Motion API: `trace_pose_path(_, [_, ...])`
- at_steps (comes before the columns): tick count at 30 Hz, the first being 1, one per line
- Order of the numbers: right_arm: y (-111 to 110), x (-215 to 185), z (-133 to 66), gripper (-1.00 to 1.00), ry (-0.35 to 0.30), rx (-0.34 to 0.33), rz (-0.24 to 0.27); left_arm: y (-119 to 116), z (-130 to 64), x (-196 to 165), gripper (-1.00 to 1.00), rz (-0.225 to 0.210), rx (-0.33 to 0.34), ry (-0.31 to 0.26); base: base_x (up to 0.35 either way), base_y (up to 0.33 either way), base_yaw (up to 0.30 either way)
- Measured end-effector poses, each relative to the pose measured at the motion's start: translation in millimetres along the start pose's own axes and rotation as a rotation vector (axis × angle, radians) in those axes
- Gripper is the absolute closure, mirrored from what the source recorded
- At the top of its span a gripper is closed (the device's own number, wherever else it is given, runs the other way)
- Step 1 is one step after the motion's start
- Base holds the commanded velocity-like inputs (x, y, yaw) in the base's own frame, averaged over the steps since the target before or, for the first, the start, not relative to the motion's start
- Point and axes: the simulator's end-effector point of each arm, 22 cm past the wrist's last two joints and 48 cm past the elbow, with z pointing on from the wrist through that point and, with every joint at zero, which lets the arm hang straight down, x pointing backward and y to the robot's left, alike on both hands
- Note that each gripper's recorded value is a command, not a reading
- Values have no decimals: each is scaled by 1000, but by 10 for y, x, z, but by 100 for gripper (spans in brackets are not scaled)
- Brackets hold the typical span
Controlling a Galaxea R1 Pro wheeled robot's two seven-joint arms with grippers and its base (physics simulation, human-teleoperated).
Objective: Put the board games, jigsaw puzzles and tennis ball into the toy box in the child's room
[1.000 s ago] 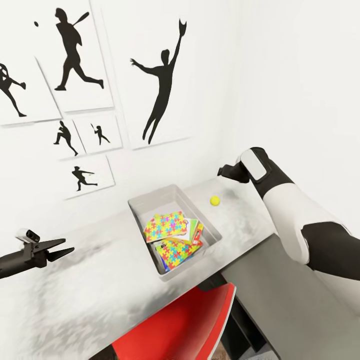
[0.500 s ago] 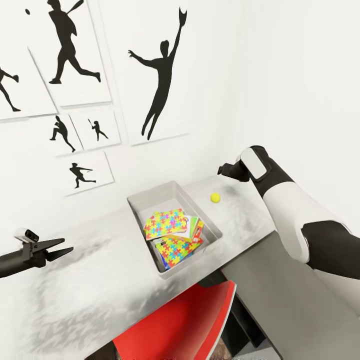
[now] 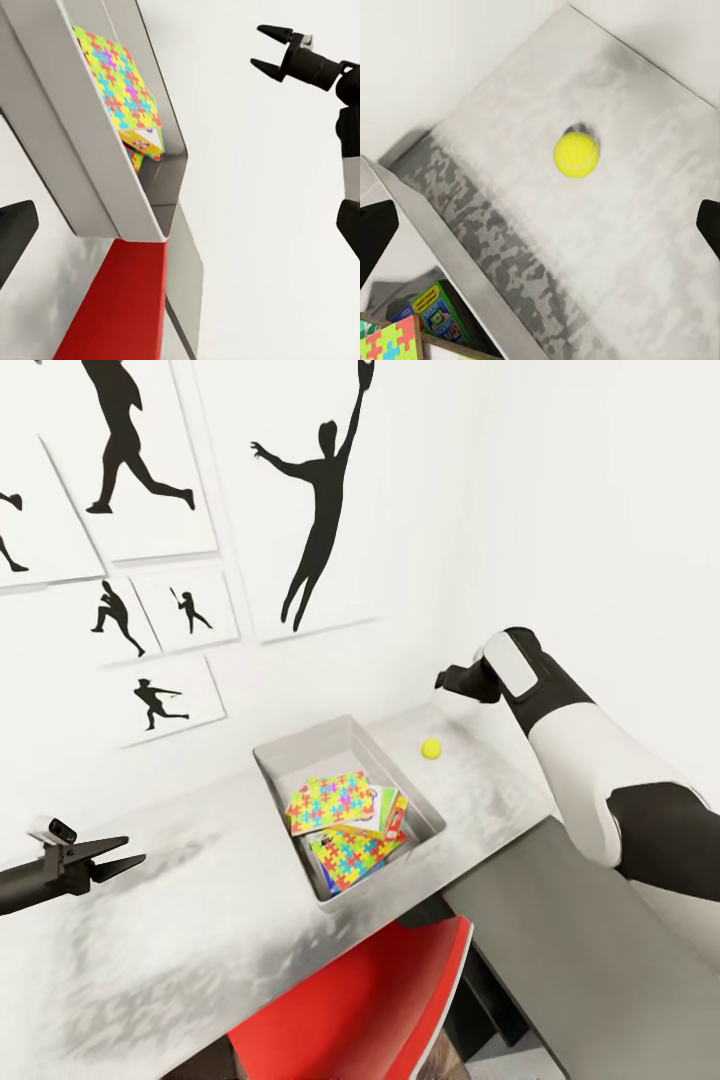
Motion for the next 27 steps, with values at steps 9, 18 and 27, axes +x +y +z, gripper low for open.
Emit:
trace_pose_path(9, [-24,43,93,-100,10,10,-6,72,13,21,-100,-25,-7,5,0,0,0])
trace_pose_path(18, [-45,105,195,-100,21,19,-12,144,27,44,-100,-39,-13,10,0,0,0])
trace_pose_path(27, [-115,152,292,-100,31,38,-14,216,39,67,-100,-52,-20,14,0,0,0])
